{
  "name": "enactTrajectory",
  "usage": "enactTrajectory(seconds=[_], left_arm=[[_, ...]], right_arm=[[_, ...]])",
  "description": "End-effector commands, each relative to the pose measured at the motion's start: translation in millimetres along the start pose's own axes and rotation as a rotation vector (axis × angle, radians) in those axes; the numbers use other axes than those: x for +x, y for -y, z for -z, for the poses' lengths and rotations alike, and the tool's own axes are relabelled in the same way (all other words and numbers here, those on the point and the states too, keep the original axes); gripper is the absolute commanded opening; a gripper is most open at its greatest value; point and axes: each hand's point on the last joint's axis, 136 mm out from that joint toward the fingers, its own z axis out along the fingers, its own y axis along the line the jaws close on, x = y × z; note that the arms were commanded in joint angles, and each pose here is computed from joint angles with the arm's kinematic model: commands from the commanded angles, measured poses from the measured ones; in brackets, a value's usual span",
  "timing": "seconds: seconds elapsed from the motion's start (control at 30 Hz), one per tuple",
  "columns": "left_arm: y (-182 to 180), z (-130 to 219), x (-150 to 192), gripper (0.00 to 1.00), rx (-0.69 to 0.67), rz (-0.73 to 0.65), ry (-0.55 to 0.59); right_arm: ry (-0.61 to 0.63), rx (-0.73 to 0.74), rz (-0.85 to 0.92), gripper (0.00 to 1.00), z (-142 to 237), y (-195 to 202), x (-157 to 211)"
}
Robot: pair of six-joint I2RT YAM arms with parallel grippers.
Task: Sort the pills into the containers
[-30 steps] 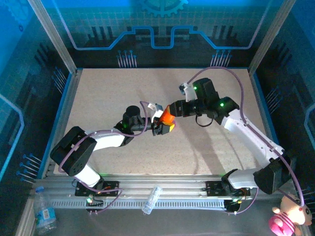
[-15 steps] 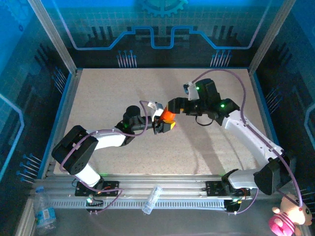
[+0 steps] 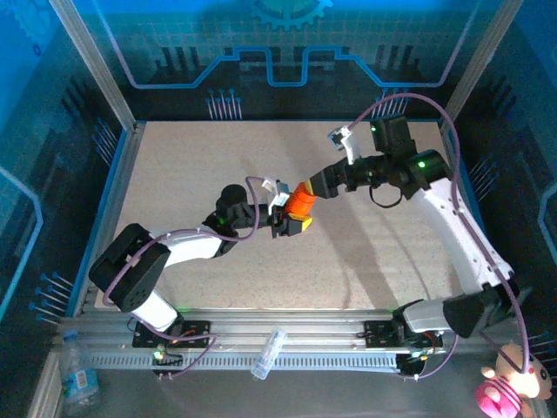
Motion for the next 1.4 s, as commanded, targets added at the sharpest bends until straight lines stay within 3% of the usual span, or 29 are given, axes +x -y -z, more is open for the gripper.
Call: enactTrajectory(seconds=[0.0, 0.27, 0.63, 0.9, 1.13, 1.37], left_arm=[[15, 1, -27, 0.0, 0.062, -0.052, 0.035], [17, 2, -30, 0.0, 0.066, -0.051, 0.039], [18, 4, -29, 0.0, 0.06, -0.059, 0.032], [9, 2, -33, 0.0, 0.018, -0.073, 0.05], [-10, 4, -39, 0.0, -0.105, -0.121, 0.081], [-15, 2, -32, 0.0, -0.109, -0.112, 0.068]], right_arm=[[-0.092, -0.05, 0.059, 0.93, -9, -10, 12], [-0.125, -0.032, 0.057, 0.87, -22, -5, 14], [-0.137, -0.039, 0.021, 0.58, -30, -1, 20], [-0.098, 0.023, -0.109, 0.45, -42, 9, 32], [0.045, 0.267, -0.398, 0.47, -64, 40, 46], [0.119, 0.26, -0.493, 0.48, -82, 36, 44]])
